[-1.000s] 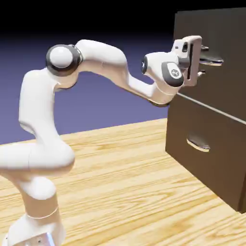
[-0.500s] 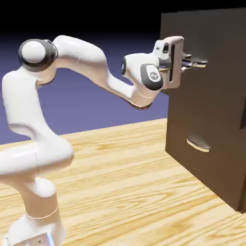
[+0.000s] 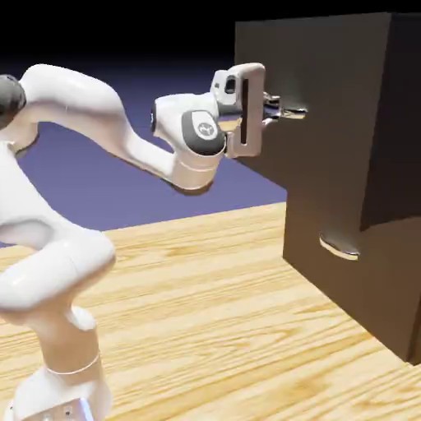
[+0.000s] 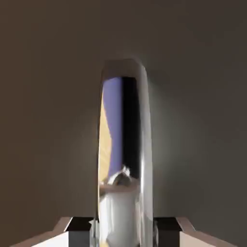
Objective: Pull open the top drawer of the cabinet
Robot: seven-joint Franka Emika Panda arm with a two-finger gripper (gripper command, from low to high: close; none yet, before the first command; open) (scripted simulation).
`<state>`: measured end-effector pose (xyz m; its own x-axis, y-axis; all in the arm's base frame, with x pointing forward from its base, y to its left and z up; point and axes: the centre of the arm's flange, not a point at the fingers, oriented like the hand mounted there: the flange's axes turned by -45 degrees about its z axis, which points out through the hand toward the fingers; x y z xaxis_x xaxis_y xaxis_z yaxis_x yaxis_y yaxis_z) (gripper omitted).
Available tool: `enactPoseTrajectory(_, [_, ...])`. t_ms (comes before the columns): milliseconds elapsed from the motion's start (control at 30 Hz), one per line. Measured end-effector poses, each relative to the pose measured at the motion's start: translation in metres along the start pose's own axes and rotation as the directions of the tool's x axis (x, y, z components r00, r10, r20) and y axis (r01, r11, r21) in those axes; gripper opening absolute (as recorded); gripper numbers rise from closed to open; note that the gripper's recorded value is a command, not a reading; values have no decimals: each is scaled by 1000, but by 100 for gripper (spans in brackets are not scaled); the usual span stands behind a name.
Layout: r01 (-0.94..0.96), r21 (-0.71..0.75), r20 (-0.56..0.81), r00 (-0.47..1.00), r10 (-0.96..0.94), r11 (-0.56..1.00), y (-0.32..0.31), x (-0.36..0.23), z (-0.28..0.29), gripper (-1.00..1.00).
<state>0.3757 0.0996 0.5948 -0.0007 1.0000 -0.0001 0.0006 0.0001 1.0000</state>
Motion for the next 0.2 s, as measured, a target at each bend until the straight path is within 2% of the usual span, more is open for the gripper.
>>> enactPoseTrajectory(67, [0, 0, 0, 1000, 0, 1000, 0, 0, -21, -100])
enactPoseTrajectory(100, [0, 0, 0, 1000, 0, 1000, 0, 0, -25, 100])
enactPoseTrajectory(200, [3, 0, 1, 1000, -3, 1000, 0, 1, -35, 100])
